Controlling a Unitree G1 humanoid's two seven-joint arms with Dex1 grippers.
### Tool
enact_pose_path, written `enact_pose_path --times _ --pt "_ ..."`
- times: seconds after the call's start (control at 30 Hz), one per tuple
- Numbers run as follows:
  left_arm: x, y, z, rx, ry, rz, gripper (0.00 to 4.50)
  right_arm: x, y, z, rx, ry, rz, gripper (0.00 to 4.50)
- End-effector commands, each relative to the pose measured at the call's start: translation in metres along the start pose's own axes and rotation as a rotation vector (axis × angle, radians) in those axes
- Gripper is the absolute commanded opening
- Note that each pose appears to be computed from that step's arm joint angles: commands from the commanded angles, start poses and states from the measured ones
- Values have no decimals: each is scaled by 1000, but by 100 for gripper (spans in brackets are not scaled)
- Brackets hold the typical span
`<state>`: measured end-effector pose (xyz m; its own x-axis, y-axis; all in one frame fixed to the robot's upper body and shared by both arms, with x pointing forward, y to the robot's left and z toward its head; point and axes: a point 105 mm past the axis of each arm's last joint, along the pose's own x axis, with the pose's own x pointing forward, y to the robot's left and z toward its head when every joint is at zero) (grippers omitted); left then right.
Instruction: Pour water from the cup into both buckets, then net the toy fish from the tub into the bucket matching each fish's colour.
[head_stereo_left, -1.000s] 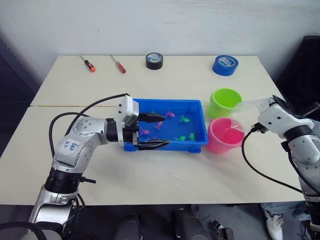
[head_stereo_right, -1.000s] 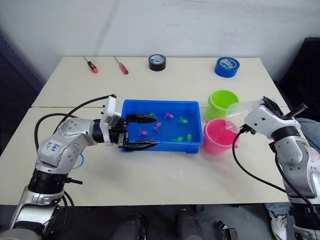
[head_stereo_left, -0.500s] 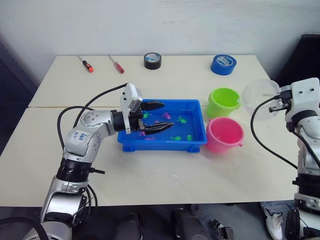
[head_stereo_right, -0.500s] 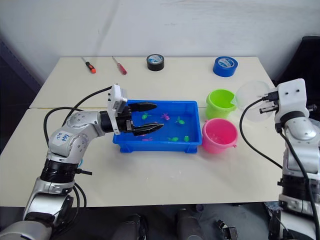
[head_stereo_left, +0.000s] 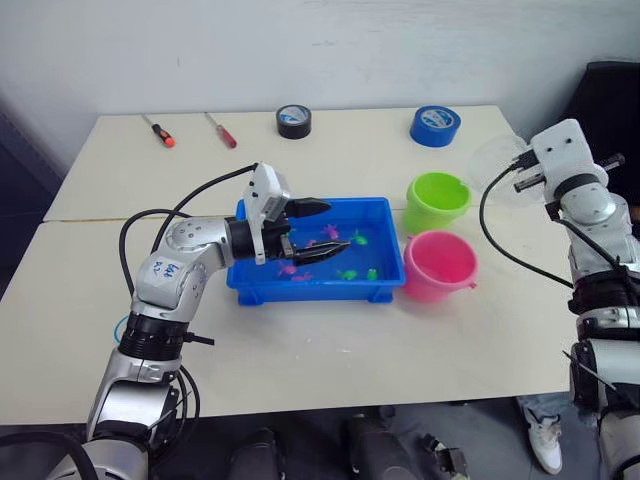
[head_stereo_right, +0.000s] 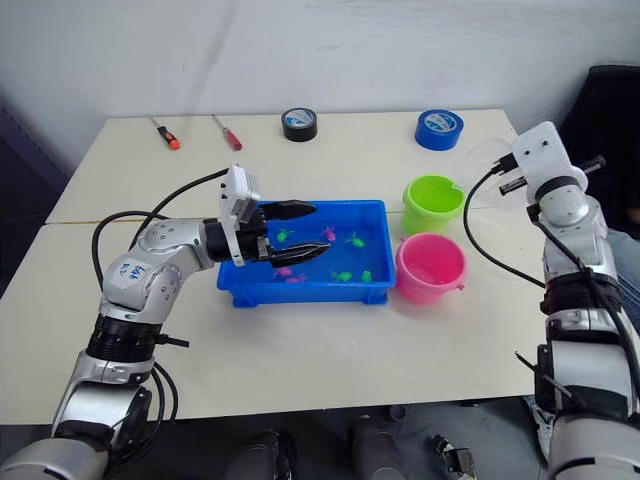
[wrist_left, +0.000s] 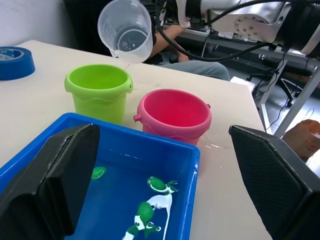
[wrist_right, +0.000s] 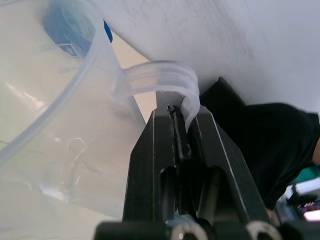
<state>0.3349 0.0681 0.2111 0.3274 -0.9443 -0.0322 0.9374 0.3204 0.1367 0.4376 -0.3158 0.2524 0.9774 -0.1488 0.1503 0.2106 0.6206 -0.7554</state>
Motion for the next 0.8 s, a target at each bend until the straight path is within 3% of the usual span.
enact_pose_path --times 0.03,0.43,0.8 --pt "0 0 10 40 -23 0 450 6 -16 24 -168 -85 -56 6" --pt "-2 -1 12 43 -30 11 450 15 0 67 -594 -246 -81 6" --pt "-2 -2 13 47 -34 19 450 15 10 95 -755 -375 -109 6"
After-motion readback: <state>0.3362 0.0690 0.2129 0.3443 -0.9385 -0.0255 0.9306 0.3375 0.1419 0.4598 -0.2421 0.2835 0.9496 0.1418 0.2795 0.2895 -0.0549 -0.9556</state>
